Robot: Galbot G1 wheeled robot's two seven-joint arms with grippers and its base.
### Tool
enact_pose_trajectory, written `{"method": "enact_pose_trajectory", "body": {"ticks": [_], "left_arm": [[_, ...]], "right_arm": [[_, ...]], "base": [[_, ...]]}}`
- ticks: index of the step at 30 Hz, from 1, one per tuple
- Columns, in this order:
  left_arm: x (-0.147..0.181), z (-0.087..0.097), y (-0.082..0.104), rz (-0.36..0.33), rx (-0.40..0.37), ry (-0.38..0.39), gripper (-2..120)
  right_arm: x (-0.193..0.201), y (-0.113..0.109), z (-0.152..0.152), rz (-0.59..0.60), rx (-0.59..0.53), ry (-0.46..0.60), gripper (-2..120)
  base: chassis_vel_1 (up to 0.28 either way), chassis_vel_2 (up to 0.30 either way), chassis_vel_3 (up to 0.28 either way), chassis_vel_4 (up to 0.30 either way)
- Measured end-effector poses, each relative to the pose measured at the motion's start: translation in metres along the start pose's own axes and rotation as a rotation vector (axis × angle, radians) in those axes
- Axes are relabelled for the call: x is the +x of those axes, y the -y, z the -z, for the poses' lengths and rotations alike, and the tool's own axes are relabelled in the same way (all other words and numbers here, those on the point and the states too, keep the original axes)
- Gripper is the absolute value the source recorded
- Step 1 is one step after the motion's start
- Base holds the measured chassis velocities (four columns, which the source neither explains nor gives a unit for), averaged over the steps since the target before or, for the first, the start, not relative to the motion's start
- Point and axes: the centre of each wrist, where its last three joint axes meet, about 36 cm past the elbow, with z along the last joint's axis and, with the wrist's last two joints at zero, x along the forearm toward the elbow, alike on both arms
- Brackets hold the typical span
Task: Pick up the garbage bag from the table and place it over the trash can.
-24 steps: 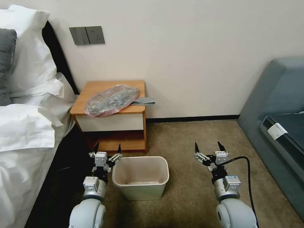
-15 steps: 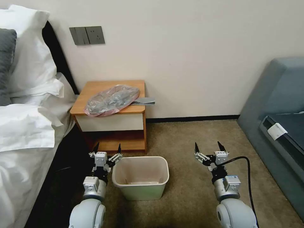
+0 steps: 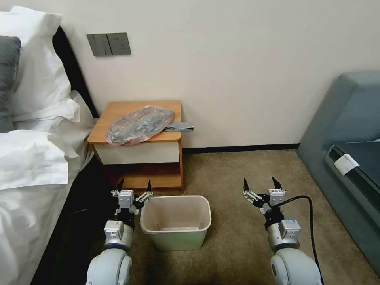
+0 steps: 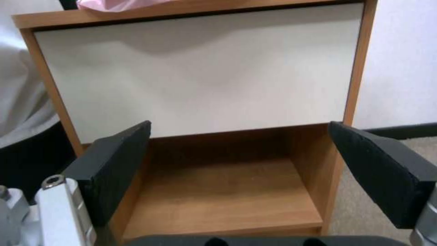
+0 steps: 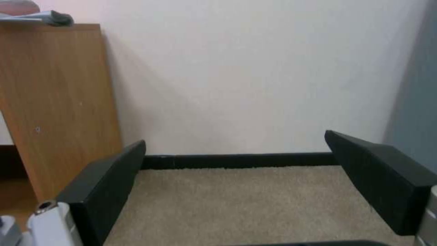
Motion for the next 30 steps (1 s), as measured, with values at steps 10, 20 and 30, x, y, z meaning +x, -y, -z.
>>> {"method": "enact_pose_trajectory", "body": {"ticks": [10,20,30], "left_arm": [[0.000,0.000,0.000,0.000,0.000,0.000,97],[0.034,-0.032,-0.020,0.121,0.071,0.081,94],[0.038,-0.037,-0.006,0.019,0.146,0.083,94]], "right_arm": [[0.000,0.000,0.000,0.000,0.000,0.000,100],[0.057,0.004,0.003,0.090,0.080,0.045,100],[0.034,0.001,0.002,0.153,0.001,0.114,100]], "base": [[0.000,0.000,0.000,0.000],[0.000,0.000,0.000,0.000],[0.000,0.000,0.000,0.000]]}}
